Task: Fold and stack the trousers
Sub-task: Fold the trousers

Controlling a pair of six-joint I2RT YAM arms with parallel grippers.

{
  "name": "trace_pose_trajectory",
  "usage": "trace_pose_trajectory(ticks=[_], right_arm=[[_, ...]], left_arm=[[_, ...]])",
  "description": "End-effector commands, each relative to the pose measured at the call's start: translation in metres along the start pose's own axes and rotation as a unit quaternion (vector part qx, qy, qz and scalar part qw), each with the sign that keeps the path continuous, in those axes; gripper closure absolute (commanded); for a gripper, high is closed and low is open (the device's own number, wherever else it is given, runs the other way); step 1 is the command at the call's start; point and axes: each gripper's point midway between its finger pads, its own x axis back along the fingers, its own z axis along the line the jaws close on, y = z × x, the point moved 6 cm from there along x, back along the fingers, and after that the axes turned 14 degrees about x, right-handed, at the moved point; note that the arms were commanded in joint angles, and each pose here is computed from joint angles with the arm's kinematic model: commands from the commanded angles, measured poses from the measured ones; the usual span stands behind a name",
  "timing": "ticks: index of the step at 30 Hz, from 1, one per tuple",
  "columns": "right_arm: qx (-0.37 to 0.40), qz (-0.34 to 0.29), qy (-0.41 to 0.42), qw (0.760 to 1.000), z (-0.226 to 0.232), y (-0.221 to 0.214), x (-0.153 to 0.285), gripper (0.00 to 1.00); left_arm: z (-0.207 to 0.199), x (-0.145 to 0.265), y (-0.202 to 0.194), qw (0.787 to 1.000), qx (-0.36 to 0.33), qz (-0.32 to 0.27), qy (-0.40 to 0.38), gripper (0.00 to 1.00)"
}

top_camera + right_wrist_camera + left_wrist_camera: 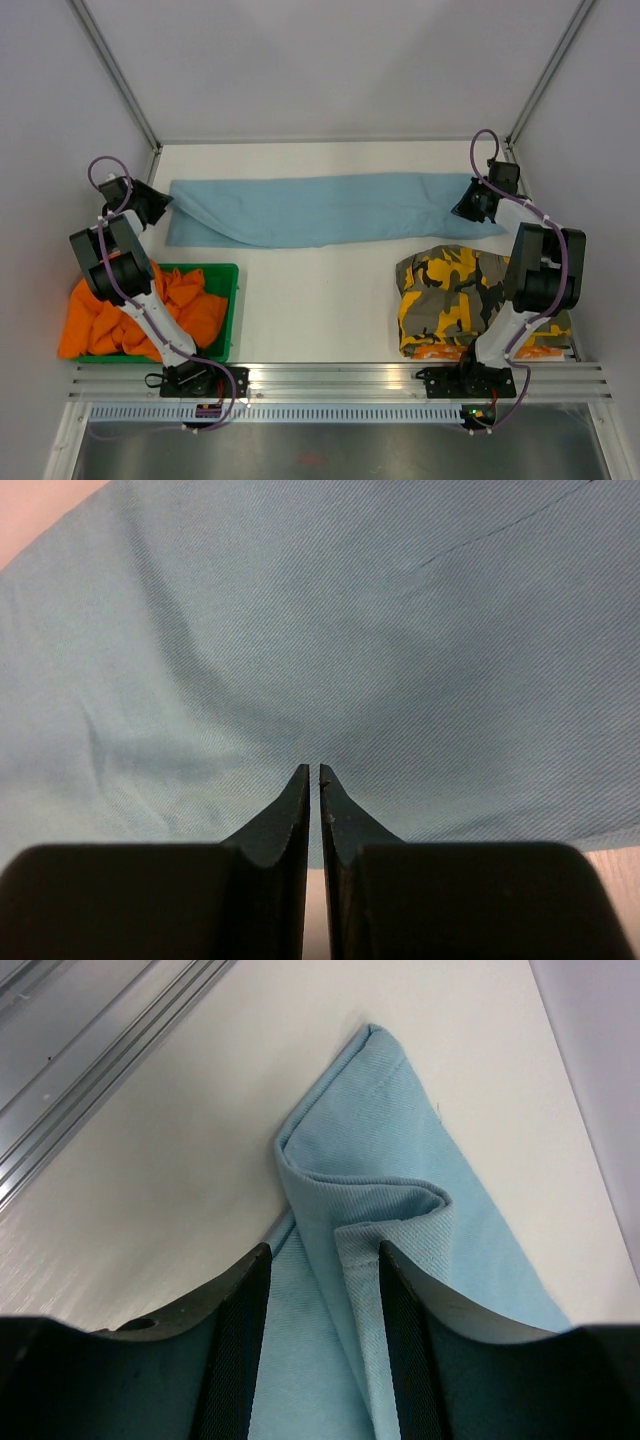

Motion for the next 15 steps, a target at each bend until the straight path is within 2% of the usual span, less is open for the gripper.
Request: trace_pose_trajectory(ticks=[1, 15], right_arm=[[0.001, -0.015, 0.007, 1.0, 0.007, 0.013, -0.004, 0.87], [0.001, -0.004, 0.008, 1.0, 0.011, 0.008, -0.013, 0.87]], left_arm=[[-0.015, -0.009, 0.004, 0.998, 0.013, -0.007, -0.053, 0.47], [-0.035, -0.02, -0.005, 0.996, 0.006, 0.004, -0.093, 0.53]])
